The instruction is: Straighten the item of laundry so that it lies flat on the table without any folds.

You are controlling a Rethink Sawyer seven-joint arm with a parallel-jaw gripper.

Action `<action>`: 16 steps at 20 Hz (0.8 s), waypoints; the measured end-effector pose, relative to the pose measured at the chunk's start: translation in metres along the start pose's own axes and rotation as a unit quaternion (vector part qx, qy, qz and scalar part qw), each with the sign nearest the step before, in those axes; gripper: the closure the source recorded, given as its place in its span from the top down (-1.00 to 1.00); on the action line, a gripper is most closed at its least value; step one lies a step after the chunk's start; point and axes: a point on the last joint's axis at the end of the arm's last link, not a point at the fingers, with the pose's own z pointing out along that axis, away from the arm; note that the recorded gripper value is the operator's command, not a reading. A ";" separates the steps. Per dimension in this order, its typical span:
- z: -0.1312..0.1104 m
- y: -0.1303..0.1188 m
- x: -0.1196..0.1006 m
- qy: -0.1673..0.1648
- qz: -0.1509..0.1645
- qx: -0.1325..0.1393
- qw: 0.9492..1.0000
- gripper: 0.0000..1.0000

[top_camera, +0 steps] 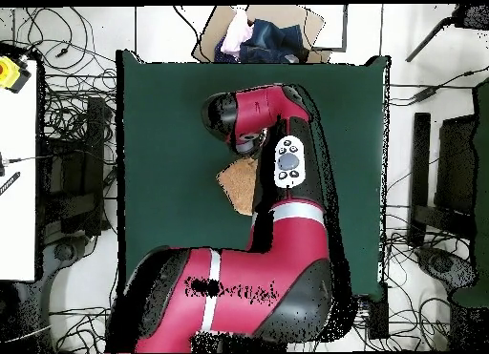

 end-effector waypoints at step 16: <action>0.021 0.003 -0.020 -0.003 0.001 0.023 1.000 1.00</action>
